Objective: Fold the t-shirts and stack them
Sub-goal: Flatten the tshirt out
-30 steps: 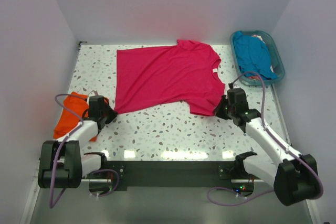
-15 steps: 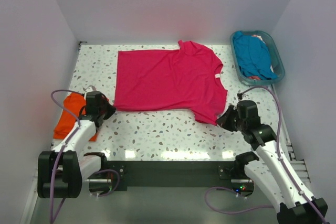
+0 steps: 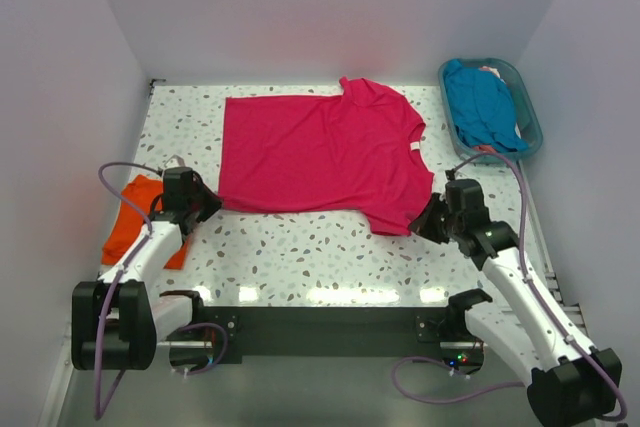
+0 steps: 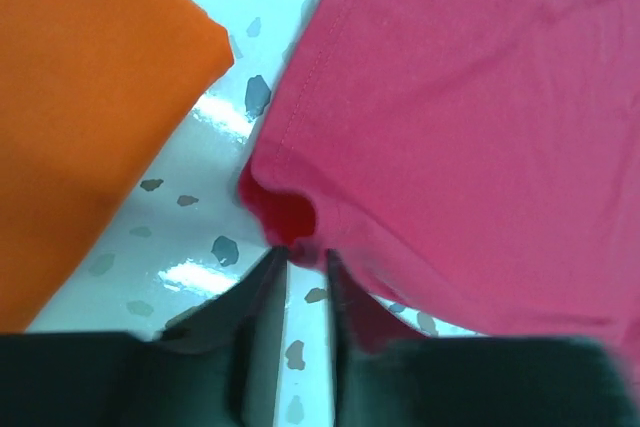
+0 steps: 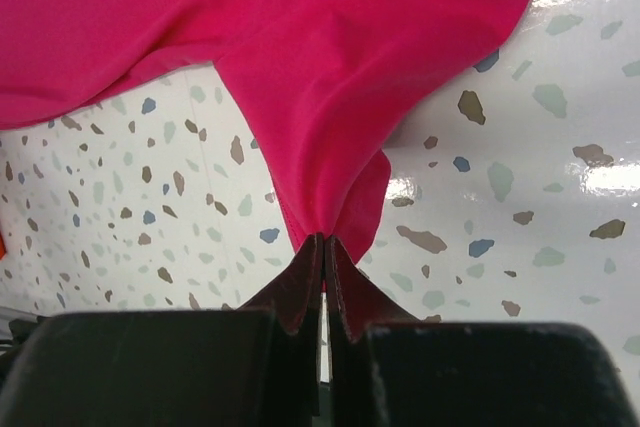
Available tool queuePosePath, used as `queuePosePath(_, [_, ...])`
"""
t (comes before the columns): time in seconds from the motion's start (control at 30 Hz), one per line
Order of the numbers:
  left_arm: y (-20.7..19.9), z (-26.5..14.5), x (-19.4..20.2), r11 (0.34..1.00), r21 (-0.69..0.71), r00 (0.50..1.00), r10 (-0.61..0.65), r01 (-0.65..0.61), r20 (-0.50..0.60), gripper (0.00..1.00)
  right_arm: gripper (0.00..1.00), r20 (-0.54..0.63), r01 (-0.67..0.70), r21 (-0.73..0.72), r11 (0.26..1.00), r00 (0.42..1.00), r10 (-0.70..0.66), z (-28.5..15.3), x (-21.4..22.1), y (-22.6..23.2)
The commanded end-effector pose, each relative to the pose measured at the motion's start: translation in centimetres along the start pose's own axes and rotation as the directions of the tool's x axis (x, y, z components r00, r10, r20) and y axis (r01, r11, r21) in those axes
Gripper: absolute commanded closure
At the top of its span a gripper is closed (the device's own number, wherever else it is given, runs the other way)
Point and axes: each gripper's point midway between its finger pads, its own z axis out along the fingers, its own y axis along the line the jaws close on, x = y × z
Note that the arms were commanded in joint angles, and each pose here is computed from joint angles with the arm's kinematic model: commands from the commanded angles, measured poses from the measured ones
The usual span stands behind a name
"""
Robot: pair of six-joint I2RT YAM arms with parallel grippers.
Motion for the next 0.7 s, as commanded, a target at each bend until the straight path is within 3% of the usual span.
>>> queuePosePath(0.0, [-0.8, -0.4, -1.0, 1.0, 0.012, 0.999, 0.026, -0.026, 0.02, 0.69, 1.0, 0.057, 0.03, -0.044, 0.999, 0.998, -0.027, -0.3, -2.0, 1.6])
queuePosePath(0.03, [-0.7, -0.4, -1.0, 1.0, 0.007, 0.999, 0.026, -0.026, 0.02, 0.61, 1.0, 0.058, 0.029, -0.037, 0.999, 0.998, -0.027, -0.1, -2.0, 1.4])
queuePosePath(0.13, [-0.2, -0.8, -0.5, 1.0, 0.006, 1.0, 0.007, -0.007, 0.023, 0.6, 1.0, 0.052, 0.034, -0.038, 0.999, 0.998, -0.032, 0.1, -1.9, 1.4])
queuePosePath(0.23, [0.4, -0.9, 0.5, 1.0, 0.004, 1.0, -0.019, 0.019, 0.013, 0.71, 1.0, 0.049, 0.035, -0.04, 0.999, 0.998, -0.033, 0.2, -1.9, 1.4])
queuePosePath(0.4, [1.5, -0.4, 1.9, 0.999, -0.01, 0.999, -0.046, 0.046, -0.006, 0.74, 1.0, 0.053, 0.041, -0.034, 0.999, 0.998, -0.039, 0.3, -2.0, 1.3])
queuePosePath(0.67, [0.6, 1.0, 1.9, 0.999, -0.003, 0.999, -0.042, 0.042, -0.015, 0.55, 1.0, 0.065, 0.051, -0.033, 0.998, 0.997, -0.049, 0.2, -2.6, 1.7])
